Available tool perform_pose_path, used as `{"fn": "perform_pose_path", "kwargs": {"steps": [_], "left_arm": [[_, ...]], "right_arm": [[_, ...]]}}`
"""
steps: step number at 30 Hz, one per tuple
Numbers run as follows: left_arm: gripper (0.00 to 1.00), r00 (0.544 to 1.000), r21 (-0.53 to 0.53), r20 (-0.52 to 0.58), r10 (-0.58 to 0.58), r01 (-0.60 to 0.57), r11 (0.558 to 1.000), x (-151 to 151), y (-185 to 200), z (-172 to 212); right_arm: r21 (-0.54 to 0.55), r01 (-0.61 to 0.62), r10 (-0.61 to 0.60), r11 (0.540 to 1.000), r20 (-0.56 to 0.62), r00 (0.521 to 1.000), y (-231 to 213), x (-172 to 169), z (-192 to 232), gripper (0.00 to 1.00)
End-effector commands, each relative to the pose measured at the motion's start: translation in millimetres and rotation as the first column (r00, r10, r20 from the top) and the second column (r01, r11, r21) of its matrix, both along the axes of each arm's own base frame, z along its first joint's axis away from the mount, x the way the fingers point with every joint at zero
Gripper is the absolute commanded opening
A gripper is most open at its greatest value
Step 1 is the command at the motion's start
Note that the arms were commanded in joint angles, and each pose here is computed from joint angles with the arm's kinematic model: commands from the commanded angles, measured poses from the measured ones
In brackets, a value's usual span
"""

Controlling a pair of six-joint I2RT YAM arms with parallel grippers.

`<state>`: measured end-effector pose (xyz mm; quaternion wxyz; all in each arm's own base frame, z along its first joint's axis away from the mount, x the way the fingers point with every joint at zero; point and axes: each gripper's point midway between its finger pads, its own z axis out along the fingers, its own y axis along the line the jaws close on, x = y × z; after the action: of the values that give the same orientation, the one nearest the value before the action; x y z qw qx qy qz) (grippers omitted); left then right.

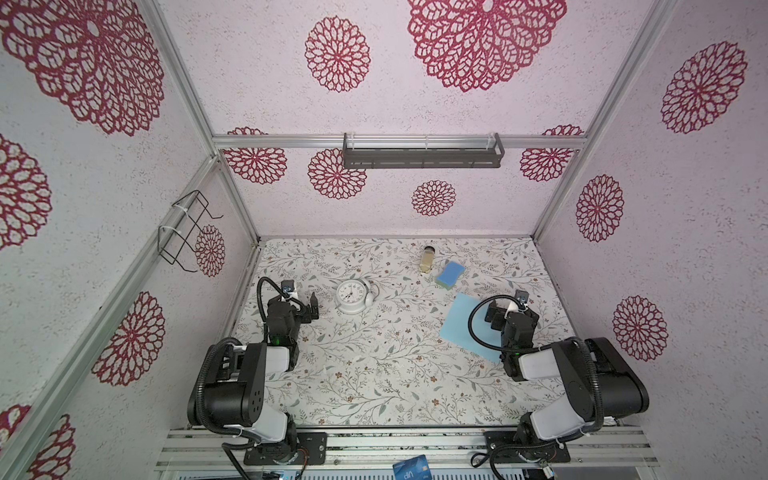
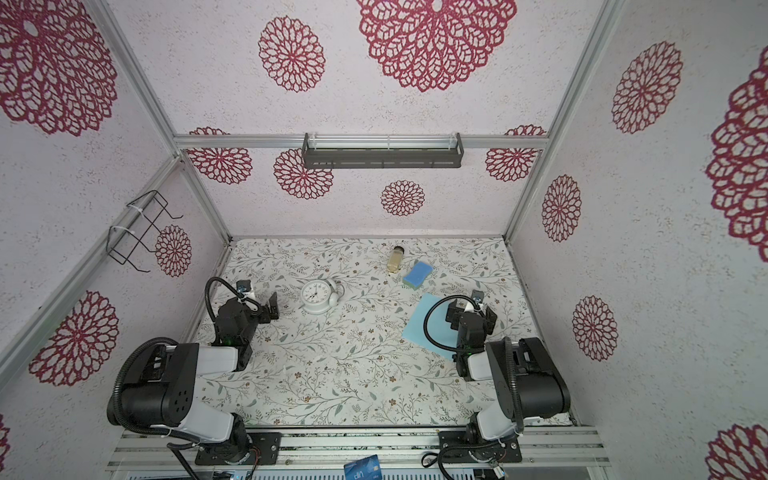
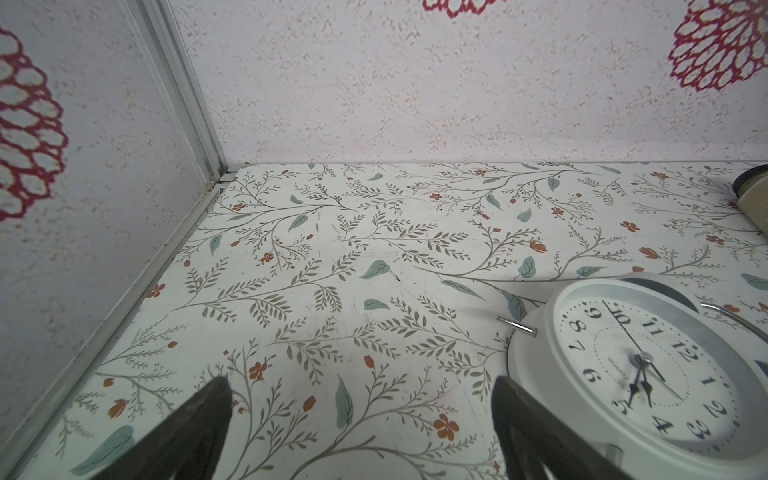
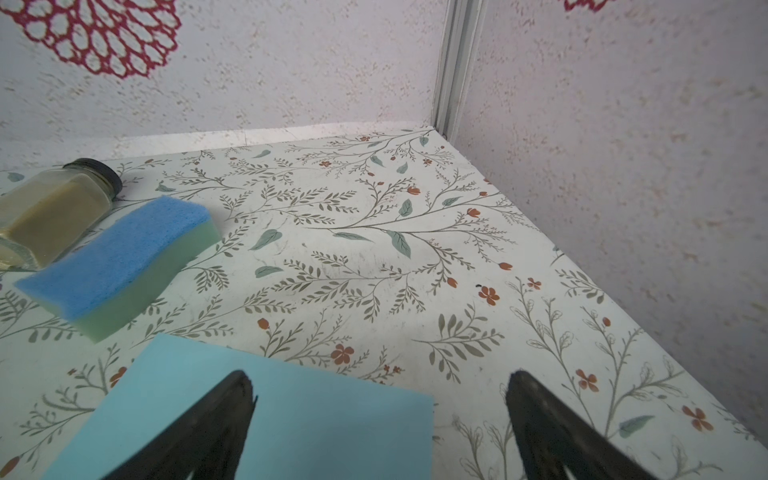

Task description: Fold a paper plane with a square sheet of paper (fold left side to right side)

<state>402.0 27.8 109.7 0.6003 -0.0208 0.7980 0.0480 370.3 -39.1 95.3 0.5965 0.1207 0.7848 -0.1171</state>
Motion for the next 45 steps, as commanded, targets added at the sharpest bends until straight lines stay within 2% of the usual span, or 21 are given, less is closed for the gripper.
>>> {"fn": "perform_pose_path", "kwargs": {"steps": [1, 3, 4, 7, 10, 12, 15, 18, 22, 24, 27, 31, 36, 40, 45], "left_arm": [[0.99, 0.999, 0.013, 0.044, -0.006, 0.005, 1.0, 4, -1, 13], [0.99, 0.999, 0.01, 0.049, 0.002, -0.003, 1.0, 2, -1, 14], [0.99, 0.997, 0.016, 0.06, 0.045, -0.046, 0.999, 3, 5, 18], [0.99, 0.997, 0.01, 0.018, 0.075, -0.075, 0.997, 4, 9, 30], [0.99, 0.997, 0.014, 0.029, 0.076, -0.076, 0.997, 3, 9, 51], [0.99, 0.993, -0.012, 0.067, 0.092, -0.091, 0.996, -1, 10, 69], [0.99, 0.992, -0.088, 0.079, 0.093, -0.086, 0.992, -6, 5, 93], [0.99, 0.997, -0.186, 0.011, 0.079, -0.076, 0.98, -12, -6, 104], [0.99, 0.992, -0.284, -0.12, 0.032, -0.066, 0.957, -29, -36, 107], [0.99, 0.985, -0.315, -0.171, -0.001, -0.054, 0.948, -40, -56, 104], [0.99, 0.97, -0.371, -0.235, -0.06, -0.033, 0.928, -59, -90, 94], [0.99, 0.941, -0.472, -0.31, -0.137, -0.027, 0.881, -84, -132, 68], [0.99, 0.909, -0.538, -0.361, -0.206, -0.023, 0.843, -104, -170, 45], [0.99, 0.89, -0.525, -0.39, -0.237, -0.003, 0.851, -110, -189, 38], [0.99, 0.877, -0.515, -0.409, -0.252, 0.006, 0.857, -111, -200, 35]], "right_arm": [[-0.004, 0.022, -0.022, 1.0, 0.069, 0.997, -4, 0, 18, 0.99], [-0.001, 0.012, -0.012, 1.0, 0.09, 0.996, -3, -6, 22, 0.98], [-0.002, 0.009, -0.009, 1.0, 0.11, 0.994, -2, -10, 24, 0.99], [-0.002, -0.003, 0.003, 1.0, 0.173, 0.985, -1, -23, 31, 0.99], [0.018, 0.08, -0.082, 0.997, 0.21, 0.974, -14, -36, 47, 0.99], [0.03, 0.103, -0.107, 0.994, 0.18, 0.978, -17, -34, 59, 0.99], [0.138, 0.112, -0.123, 0.984, 0.074, 0.99, -14, -26, 75, 0.99], [0.342, 0.125, -0.145, 0.931, 0.032, 0.989, -6, -26, 83, 0.98], [0.429, -0.116, 0.124, 0.896, 0.009, 0.992, 39, -12, 97, 0.99], [0.464, -0.131, 0.196, 0.876, -0.095, 0.976, 53, -9, 87, 0.98], [0.516, -0.136, 0.292, 0.846, -0.235, 0.927, 71, -8, 63, 0.93], [0.56, -0.081, 0.342, 0.824, -0.378, 0.861, 81, -6, 27, 0.84], [0.598, -0.006, 0.363, 0.802, -0.479, 0.799, 88, -4, -15, 0.72], [0.627, 0.033, 0.38, 0.778, -0.512, 0.77, 95, -6, -38, 0.67], [0.631, 0.049, 0.408, 0.774, -0.557, 0.724, 106, -13, -60, 0.64]]}}
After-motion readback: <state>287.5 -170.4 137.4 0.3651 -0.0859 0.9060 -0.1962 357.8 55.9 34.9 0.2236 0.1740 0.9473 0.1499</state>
